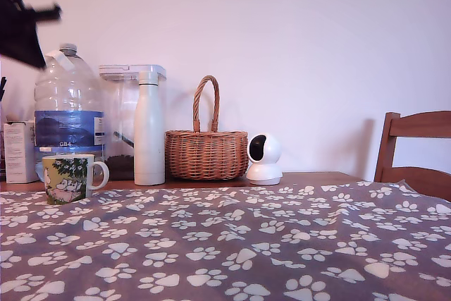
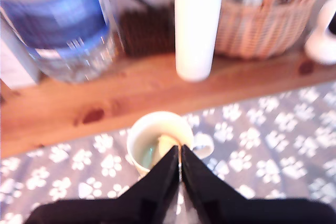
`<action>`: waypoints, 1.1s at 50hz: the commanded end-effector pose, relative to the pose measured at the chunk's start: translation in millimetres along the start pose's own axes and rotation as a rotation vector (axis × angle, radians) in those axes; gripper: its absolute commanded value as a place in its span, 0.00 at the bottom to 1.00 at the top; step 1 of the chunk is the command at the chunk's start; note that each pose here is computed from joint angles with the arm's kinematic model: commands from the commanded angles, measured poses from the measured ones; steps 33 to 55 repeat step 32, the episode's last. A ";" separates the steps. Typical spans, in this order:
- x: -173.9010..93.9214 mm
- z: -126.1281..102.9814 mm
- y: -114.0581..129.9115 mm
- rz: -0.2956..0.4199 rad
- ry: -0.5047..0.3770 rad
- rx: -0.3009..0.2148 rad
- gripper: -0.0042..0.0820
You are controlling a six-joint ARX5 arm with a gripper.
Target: Pick up the coffee capsules from the table one by one and drop them inside the nearest coffee cup
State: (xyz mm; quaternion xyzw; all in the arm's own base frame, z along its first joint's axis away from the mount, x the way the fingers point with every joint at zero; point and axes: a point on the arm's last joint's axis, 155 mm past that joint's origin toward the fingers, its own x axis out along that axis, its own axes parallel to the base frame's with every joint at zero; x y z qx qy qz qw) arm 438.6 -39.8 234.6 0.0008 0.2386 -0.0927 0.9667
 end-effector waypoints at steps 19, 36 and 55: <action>-43.1 -40.2 -16.8 -0.040 -0.037 -0.048 0.03; -62.7 -75.9 -21.0 -0.041 -0.019 -0.085 0.03; -62.7 -75.9 -21.0 -0.041 -0.019 -0.085 0.03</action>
